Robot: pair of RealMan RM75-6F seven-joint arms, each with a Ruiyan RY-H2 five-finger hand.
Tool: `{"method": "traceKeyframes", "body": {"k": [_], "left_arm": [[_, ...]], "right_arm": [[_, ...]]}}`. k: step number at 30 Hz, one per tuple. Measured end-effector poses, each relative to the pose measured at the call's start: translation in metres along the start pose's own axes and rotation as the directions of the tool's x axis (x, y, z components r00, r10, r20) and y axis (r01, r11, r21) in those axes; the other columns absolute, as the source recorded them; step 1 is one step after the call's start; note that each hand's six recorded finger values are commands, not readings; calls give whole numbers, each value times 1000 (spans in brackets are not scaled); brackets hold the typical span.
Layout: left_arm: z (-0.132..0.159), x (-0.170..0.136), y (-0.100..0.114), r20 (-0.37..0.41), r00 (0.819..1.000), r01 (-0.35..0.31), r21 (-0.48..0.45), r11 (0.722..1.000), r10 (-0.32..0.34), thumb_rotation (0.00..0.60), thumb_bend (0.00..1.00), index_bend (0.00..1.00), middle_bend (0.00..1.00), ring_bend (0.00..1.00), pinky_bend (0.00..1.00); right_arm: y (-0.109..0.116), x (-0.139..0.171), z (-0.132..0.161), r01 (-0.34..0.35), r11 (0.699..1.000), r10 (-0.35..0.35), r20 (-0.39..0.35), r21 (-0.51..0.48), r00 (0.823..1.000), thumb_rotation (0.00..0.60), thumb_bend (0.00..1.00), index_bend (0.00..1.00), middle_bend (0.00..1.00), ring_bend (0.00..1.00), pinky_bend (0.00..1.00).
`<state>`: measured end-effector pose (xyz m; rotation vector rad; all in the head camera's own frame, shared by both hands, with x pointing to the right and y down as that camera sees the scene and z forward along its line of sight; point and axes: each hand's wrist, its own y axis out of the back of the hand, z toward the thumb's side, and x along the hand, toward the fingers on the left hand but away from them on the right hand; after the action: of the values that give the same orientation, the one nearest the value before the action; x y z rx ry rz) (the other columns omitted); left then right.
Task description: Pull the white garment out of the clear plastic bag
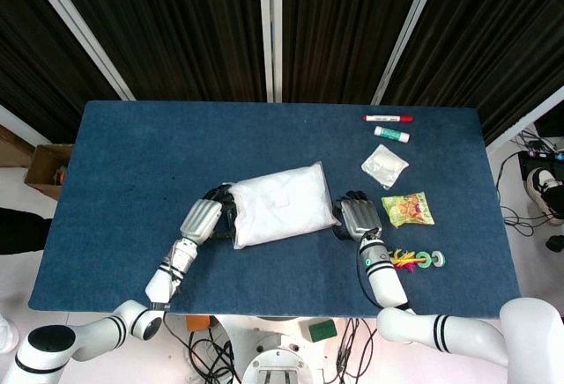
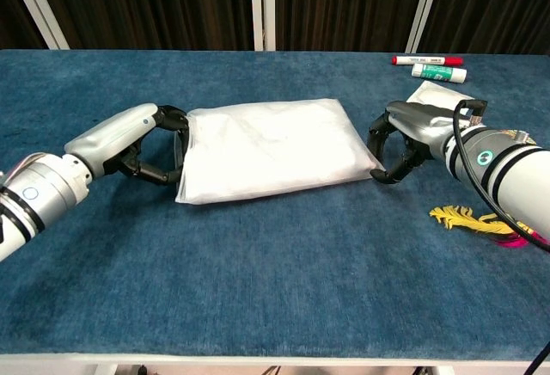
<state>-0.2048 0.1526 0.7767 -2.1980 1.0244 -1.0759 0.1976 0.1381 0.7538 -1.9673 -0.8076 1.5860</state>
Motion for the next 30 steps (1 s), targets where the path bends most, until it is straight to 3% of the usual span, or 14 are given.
{"method": "traceKeyframes", "body": {"k": [3, 11, 21, 30], "left_arm": [[1, 0, 0, 3, 1000, 2, 0, 1000, -2, 600, 614, 794, 299, 86, 154], [2, 1, -1, 4, 1000, 5, 1, 1000, -5, 600, 614, 795, 296, 86, 154], [-9, -2, 8, -19, 1000, -15, 8, 1000, 15, 600, 613, 797, 295, 85, 154], [-31, -11, 34, -58, 996, -64, 34, 997, 66, 600, 613, 798, 295, 86, 153]], "right_arm": [[-1, 2, 4, 11, 999, -10, -2, 36, 1000, 600, 414, 545, 382, 143, 157], [-3, 4, 8, 67, 992, -68, 2, 105, 998, 600, 536, 707, 387, 144, 155], [4, 8, -3, 115, 989, -115, 3, 90, 993, 600, 542, 766, 392, 144, 154], [24, 25, -39, 173, 983, -175, 23, 64, 984, 600, 536, 764, 392, 144, 154]]}}
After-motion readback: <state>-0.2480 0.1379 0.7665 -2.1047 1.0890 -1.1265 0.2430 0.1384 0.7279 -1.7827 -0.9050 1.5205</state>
